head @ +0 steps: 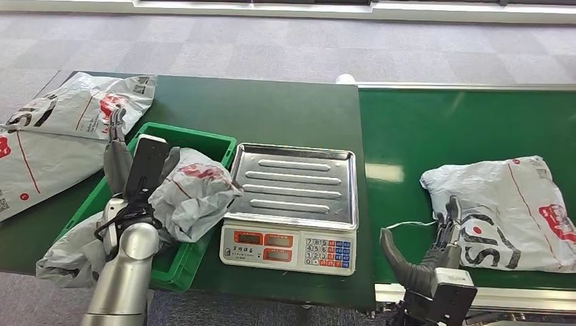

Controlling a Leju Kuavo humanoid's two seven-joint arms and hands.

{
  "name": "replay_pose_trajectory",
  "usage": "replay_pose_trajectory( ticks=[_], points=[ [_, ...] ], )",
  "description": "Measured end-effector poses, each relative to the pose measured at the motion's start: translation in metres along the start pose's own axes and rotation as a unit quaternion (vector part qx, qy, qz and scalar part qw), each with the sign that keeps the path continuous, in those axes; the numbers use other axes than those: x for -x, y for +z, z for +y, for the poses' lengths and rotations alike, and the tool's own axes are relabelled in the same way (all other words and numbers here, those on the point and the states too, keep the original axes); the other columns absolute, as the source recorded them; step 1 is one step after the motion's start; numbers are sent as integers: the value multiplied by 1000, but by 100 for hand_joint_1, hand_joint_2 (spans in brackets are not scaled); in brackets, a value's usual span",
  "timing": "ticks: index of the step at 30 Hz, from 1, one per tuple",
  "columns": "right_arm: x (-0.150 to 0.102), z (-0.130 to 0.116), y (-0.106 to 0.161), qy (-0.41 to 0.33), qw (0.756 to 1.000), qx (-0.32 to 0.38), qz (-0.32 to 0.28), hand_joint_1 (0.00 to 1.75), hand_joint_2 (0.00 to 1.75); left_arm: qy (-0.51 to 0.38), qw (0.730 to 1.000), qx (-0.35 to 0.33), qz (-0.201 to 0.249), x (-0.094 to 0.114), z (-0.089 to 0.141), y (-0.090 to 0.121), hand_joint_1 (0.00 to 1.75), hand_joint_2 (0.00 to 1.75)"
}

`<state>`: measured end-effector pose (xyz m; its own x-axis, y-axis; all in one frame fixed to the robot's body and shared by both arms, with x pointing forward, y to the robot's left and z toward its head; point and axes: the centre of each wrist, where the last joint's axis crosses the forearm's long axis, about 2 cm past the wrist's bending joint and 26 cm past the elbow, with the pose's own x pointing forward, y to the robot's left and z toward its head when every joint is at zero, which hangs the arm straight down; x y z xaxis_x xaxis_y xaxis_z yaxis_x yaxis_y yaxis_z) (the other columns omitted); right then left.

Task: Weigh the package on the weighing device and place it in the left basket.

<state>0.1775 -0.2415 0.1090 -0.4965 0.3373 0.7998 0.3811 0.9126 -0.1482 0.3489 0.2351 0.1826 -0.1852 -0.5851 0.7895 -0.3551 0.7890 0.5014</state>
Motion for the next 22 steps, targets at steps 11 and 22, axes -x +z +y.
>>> replay_pose_trajectory(
  ticks=[11,22],
  points=[
    [12,-16,16,12,1000,-21,16,0,175,-15,997,-67,35,30,15,18,0,175],
    [5,-37,64,30,996,-50,67,0,175,312,927,-120,-171,5,47,110,0,175]
  ],
)
